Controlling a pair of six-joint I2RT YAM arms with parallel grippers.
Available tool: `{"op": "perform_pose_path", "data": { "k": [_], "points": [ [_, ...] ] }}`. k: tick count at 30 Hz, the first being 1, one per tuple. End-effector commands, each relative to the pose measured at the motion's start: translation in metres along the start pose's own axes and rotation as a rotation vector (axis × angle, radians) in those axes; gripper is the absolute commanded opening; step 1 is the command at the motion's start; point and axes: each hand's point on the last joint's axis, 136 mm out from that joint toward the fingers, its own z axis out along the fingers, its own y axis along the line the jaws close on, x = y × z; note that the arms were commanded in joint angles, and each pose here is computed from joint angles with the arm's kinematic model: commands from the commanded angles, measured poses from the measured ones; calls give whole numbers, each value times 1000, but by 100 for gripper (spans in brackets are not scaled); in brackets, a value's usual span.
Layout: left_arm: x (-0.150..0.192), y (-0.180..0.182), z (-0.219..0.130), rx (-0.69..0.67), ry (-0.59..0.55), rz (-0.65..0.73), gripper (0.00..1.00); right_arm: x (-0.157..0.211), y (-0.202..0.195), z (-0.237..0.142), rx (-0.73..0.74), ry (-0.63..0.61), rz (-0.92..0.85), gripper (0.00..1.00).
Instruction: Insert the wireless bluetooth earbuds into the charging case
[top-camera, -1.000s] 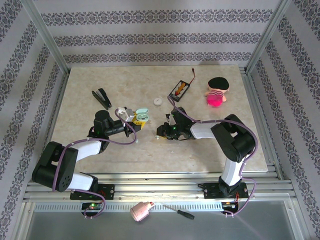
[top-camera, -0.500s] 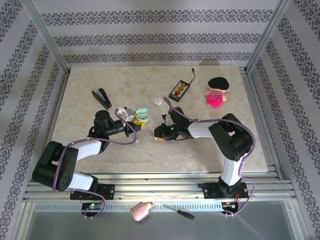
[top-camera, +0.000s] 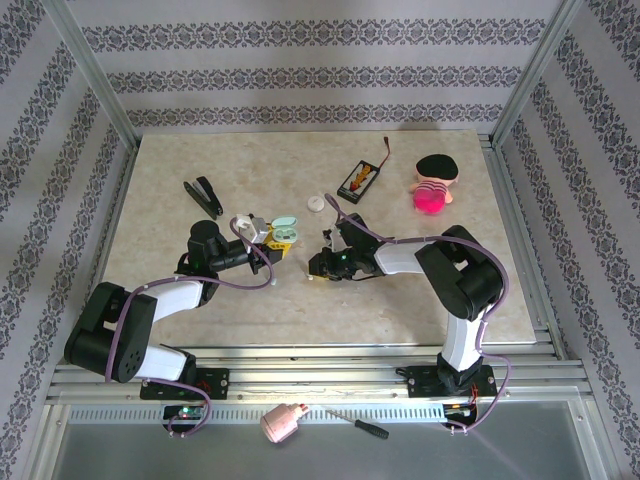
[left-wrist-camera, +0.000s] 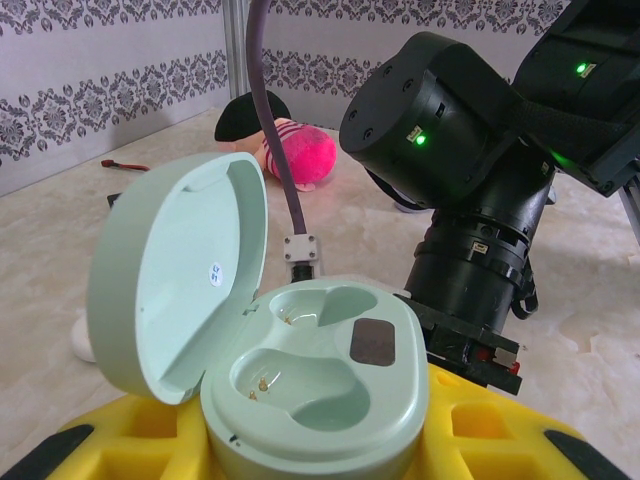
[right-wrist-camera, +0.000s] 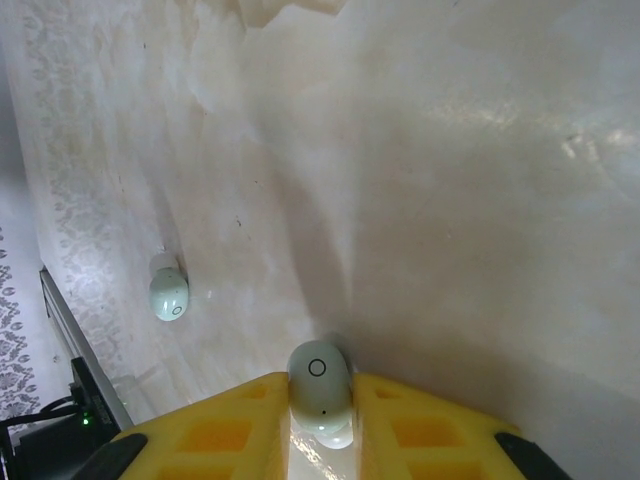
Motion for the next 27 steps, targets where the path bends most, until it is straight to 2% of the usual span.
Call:
{"op": "perform_pose_path", "data": {
  "k": [1, 13, 19, 27],
  "points": [
    [-8, 1, -1, 8, -31, 38, 19, 3, -1, 5, 22, 15, -20, 20],
    [-6, 2, 0, 8, -33, 34, 19, -6, -9, -31, 140, -154, -41, 18],
    [-5, 4, 1, 6, -34, 29, 19, -19, -30, -62, 339, -317, -56, 17],
    [-6, 4, 2, 7, -30, 30, 19, -26, -40, -114, 730, -489, -115, 15]
  ]
}}
